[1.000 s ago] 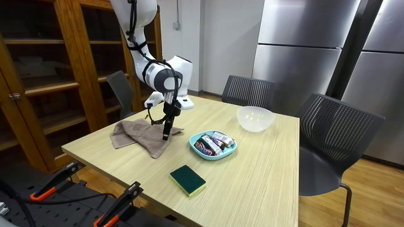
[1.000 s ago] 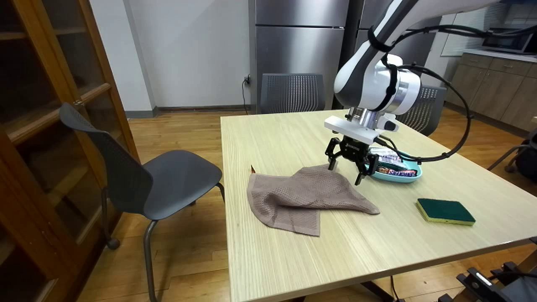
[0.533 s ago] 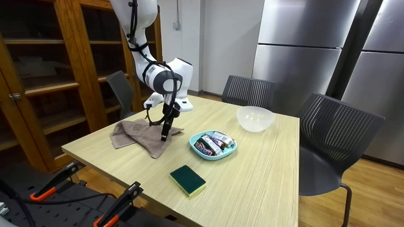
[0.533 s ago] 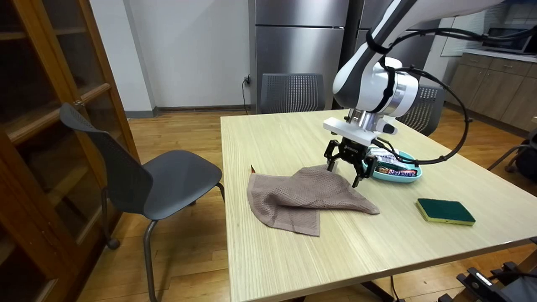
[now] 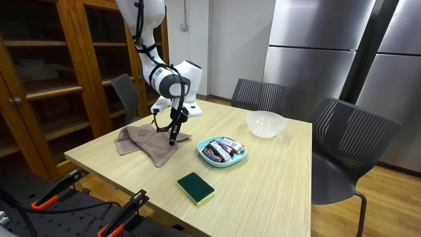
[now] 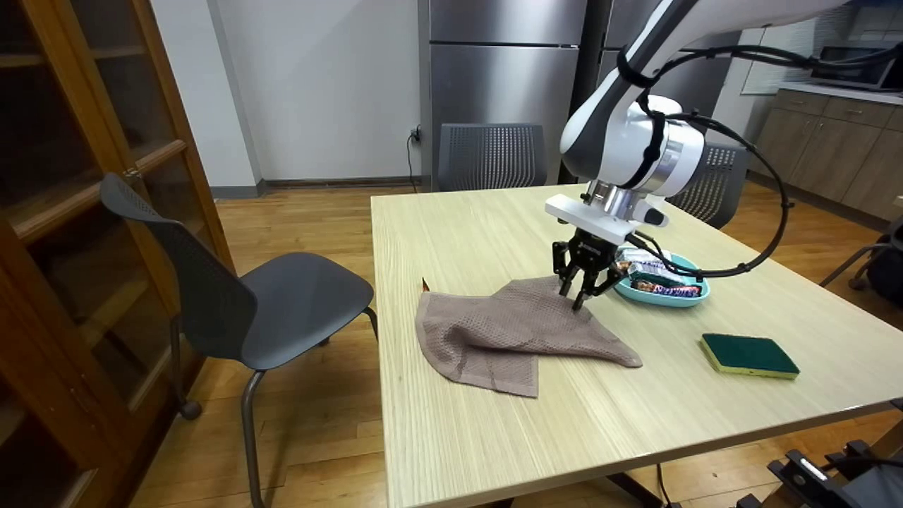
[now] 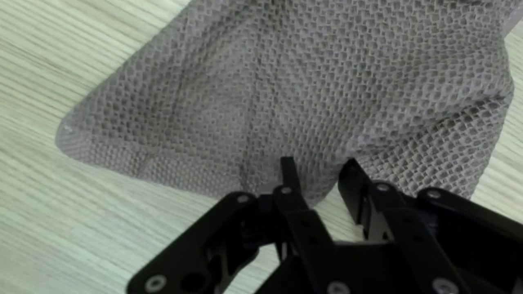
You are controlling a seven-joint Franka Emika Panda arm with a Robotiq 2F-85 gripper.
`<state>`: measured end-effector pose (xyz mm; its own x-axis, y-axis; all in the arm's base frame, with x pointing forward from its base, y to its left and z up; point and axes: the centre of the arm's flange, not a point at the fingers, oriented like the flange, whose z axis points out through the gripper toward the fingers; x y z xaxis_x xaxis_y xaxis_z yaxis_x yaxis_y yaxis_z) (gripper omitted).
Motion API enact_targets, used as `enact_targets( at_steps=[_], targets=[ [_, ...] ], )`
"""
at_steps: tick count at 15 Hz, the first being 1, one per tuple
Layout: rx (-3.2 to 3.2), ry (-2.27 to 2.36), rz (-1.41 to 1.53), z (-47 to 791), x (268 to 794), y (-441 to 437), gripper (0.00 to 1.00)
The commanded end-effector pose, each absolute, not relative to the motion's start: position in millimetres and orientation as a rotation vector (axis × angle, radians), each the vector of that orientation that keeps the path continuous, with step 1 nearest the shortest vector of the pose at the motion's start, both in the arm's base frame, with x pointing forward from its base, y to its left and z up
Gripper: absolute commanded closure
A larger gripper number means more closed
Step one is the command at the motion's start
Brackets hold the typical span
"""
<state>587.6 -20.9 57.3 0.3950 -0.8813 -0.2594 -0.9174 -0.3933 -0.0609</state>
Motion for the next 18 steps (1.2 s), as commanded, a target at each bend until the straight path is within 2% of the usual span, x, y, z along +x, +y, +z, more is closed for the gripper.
enact_targets(
  at_steps=[1,2,8,18],
  targets=[
    [-2.432,1.563,0.250,64.7,584.1,-23.2,0.96],
    [-2.432,1.560,0.247,64.9,584.5,-23.7,1.00],
    [-2.474,1.545,0.200,74.7,582.6,-21.7,1.00],
    [-2.552,1.445,-0.231,126.0,572.2,-28.3,1.00]
  ],
)
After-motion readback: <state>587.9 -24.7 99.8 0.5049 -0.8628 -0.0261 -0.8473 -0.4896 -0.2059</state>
